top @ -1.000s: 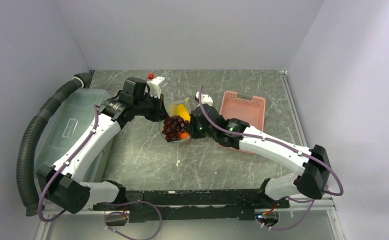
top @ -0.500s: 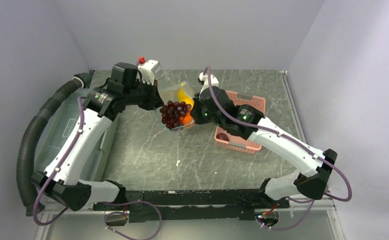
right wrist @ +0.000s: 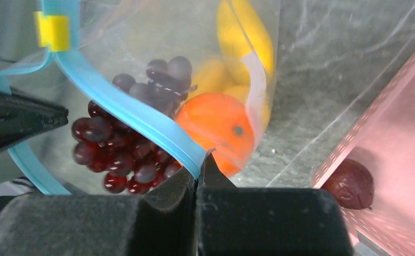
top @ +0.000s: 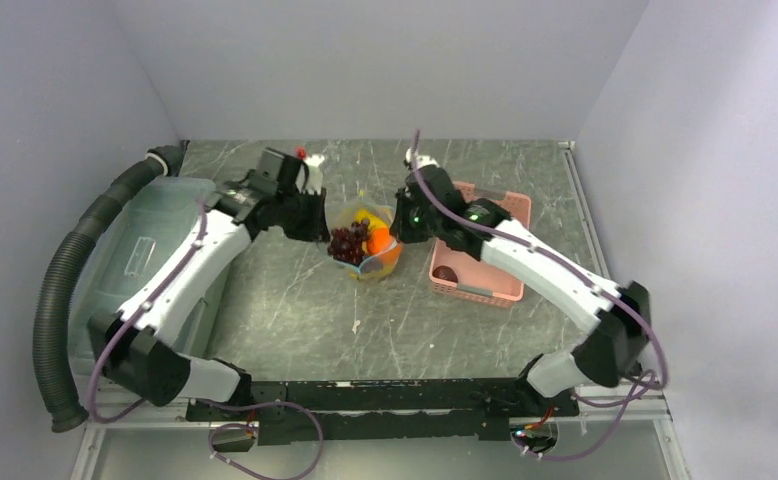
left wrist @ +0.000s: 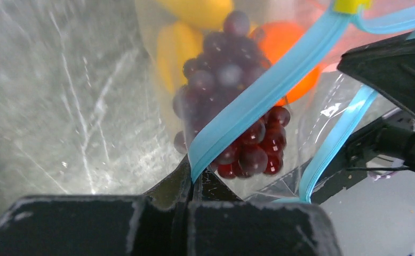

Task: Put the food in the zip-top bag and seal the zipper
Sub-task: Adjust the zipper food storage bag at the center of the board.

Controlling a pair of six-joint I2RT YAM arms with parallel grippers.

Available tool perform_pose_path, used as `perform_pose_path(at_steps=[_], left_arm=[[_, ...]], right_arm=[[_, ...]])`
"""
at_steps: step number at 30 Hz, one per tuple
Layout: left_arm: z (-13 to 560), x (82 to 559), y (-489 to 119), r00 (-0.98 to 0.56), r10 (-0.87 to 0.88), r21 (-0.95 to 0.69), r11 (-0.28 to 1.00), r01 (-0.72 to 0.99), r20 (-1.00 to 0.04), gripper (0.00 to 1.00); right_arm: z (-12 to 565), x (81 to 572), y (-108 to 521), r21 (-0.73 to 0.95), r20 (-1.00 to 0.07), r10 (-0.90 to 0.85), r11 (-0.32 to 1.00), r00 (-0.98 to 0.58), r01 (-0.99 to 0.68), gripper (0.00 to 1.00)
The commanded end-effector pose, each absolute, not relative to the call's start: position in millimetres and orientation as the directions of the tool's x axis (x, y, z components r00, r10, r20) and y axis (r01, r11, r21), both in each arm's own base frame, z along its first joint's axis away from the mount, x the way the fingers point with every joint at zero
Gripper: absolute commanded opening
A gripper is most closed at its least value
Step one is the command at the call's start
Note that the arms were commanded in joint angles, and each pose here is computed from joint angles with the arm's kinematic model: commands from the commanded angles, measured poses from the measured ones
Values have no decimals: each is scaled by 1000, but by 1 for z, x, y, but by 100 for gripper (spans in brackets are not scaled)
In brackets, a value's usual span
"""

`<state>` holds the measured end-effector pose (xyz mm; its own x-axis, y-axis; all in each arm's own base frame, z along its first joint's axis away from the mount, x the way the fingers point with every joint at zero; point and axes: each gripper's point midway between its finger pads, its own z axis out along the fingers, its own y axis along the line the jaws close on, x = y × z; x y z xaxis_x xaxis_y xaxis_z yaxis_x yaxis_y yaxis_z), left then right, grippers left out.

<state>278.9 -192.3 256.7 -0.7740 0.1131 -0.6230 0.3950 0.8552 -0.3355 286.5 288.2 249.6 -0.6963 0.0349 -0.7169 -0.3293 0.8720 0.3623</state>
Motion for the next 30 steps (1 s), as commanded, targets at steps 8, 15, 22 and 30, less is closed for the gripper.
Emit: perform_pose_path(at_steps=[8, 15, 22, 30], left_arm=[[200, 311, -211, -851, 16, -392, 883, 259, -525, 0], [303, 317, -208, -731, 13, -364, 861, 355, -683, 0], [296, 319, -207, -728, 14, -354, 867, 350, -686, 1], [187, 322, -217, -858, 42, -380, 885, 270, -511, 0]], right_arm=[[223, 301, 301, 393, -677, 38, 863, -735, -318, 0], [298, 296, 286, 396, -764, 85, 845, -640, -360, 0], [271, 303, 282, 377, -747, 76, 866, -660, -328, 0], [180, 313, 292, 357, -622, 21, 897, -783, -260, 0]])
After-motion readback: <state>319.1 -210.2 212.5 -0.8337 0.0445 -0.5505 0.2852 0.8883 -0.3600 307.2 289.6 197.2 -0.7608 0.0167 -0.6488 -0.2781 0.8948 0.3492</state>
